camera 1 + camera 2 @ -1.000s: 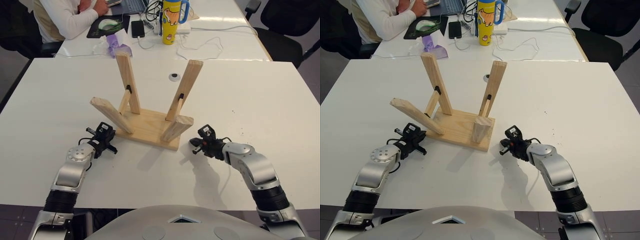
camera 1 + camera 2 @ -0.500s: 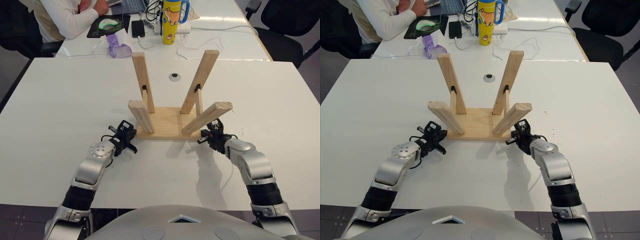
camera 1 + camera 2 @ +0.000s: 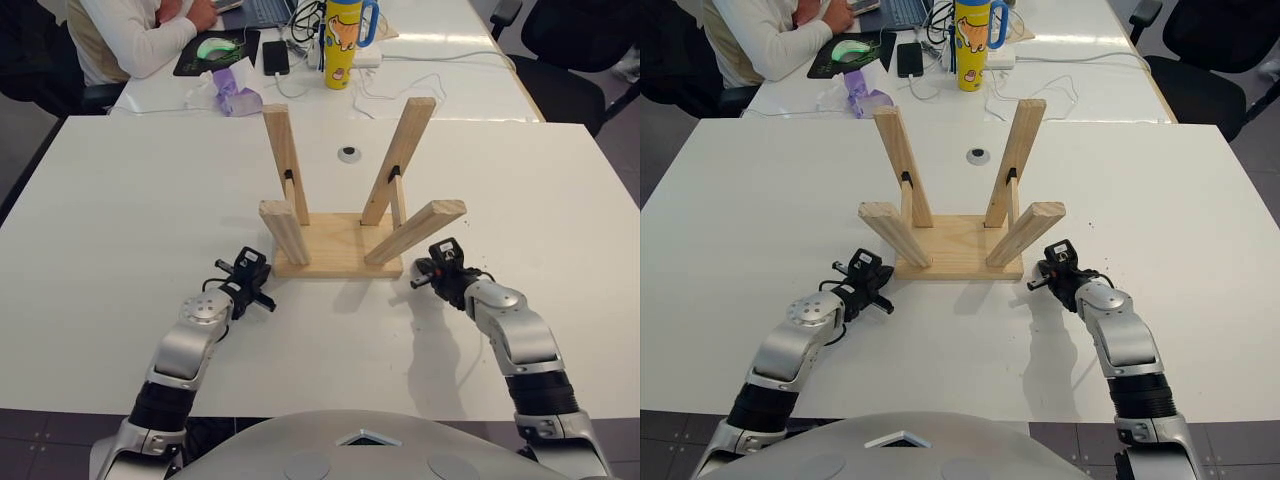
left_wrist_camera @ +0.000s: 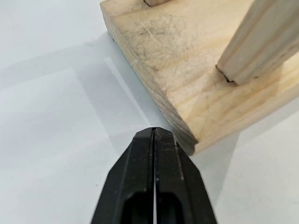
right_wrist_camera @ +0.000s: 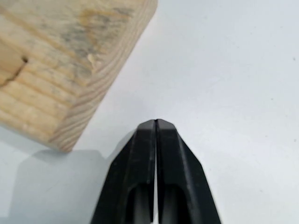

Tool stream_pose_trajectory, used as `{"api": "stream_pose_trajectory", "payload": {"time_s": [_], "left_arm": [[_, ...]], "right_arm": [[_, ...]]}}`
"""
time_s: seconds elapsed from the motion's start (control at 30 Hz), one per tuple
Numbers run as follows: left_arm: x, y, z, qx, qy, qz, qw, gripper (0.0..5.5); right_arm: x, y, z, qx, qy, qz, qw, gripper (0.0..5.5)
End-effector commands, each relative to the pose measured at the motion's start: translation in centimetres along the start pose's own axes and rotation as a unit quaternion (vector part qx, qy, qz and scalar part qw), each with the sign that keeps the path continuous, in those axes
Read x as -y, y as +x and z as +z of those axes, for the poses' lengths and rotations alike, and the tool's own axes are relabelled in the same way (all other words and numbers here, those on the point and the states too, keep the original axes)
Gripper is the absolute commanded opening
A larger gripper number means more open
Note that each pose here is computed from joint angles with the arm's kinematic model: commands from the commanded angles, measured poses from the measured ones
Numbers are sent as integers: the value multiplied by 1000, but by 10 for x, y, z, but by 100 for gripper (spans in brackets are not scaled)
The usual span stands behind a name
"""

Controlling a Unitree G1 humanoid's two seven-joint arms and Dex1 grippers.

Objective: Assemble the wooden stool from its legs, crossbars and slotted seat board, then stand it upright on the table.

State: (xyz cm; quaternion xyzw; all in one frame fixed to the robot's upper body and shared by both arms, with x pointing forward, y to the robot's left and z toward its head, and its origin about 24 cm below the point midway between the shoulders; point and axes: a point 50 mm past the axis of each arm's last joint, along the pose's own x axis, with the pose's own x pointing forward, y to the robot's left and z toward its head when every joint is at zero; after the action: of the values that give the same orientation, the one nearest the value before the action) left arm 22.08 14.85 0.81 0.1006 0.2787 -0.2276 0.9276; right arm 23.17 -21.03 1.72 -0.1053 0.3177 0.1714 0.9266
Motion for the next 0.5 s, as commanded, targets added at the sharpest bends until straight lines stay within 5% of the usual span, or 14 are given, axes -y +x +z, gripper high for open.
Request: {"api": "stream_pose_trajectory", "payload": {"time_s": [0.03, 0.5], "left_arm": [[6, 2, -1, -6, -4, -6, 1000, 0], [5, -10, 72, 114, 23, -24, 993, 0]], "right_arm": [[-18, -1, 0, 1, -8, 66, 998, 1], [-34, -15, 82, 147, -5, 131, 981, 1]]}}
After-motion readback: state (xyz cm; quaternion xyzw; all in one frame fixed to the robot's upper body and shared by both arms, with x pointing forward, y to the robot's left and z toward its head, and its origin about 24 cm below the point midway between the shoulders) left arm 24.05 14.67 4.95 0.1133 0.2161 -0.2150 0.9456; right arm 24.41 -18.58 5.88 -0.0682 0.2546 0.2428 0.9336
